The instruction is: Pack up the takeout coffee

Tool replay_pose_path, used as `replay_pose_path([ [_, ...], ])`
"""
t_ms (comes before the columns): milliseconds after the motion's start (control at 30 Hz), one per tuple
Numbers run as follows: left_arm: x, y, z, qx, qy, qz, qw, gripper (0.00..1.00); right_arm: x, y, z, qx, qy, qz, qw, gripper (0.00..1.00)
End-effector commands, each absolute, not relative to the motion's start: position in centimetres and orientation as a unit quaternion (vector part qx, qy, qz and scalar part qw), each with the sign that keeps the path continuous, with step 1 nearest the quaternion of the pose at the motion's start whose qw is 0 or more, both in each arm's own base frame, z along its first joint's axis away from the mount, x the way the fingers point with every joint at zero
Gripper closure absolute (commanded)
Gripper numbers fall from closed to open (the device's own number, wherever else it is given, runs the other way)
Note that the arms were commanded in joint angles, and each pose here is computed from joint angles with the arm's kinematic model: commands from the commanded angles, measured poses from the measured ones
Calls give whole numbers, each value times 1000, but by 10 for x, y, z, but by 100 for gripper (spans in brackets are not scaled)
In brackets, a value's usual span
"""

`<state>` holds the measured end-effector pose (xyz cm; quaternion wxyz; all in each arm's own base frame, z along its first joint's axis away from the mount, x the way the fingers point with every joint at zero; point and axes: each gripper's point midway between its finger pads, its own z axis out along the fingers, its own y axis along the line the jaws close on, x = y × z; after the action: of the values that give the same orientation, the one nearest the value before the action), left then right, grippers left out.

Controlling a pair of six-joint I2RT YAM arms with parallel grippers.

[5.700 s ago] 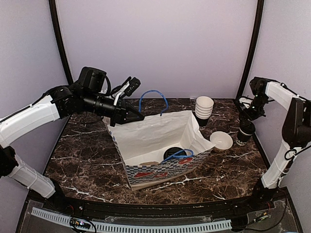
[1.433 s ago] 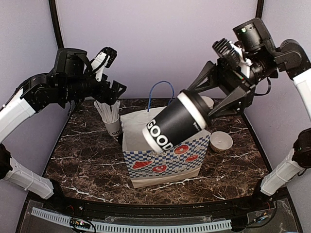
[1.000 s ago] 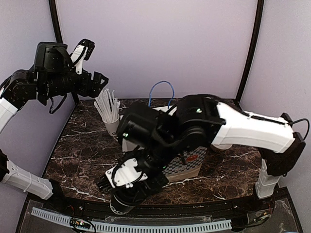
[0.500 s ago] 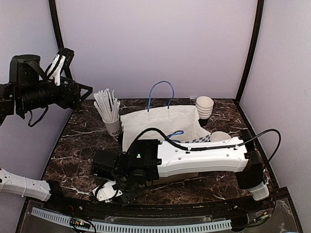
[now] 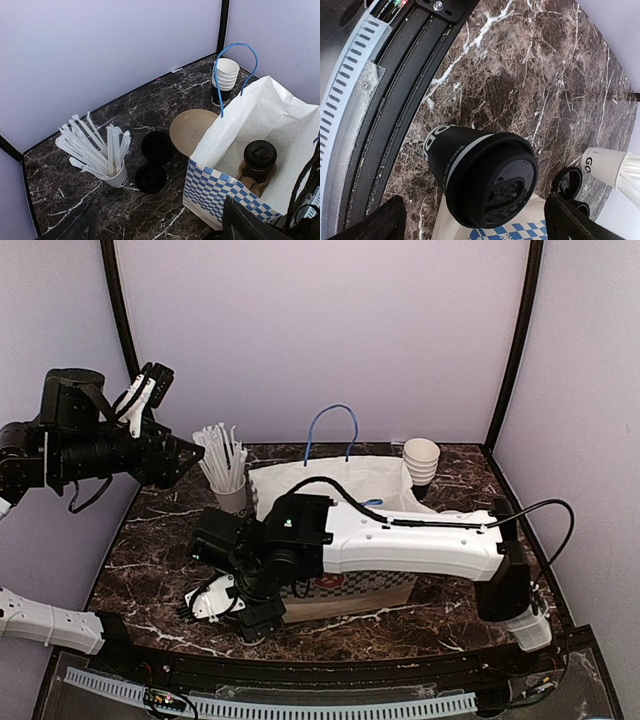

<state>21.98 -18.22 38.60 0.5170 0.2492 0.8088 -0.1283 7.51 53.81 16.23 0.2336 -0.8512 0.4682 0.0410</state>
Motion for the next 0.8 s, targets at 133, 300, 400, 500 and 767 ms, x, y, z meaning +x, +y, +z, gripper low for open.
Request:
replay_pose_path([
  [133, 212, -176, 356, 247, 859, -109, 436, 16, 27, 518, 278, -857, 389, 187, 282, 2],
  [300, 182, -165, 306, 237, 915, -103, 309, 21, 12, 487, 351, -857, 337, 232, 312, 2],
  [400, 161, -168, 281, 231, 937, -120, 232, 24, 29, 469, 372, -850, 345, 213, 337, 3],
  [500, 141, -172, 259, 235, 948, -137, 165, 24, 65, 452, 392, -824, 382, 196, 370, 3],
  [767, 110, -224, 224, 373, 899, -168, 152, 6, 191, 379, 425, -729, 509, 131, 439, 3],
])
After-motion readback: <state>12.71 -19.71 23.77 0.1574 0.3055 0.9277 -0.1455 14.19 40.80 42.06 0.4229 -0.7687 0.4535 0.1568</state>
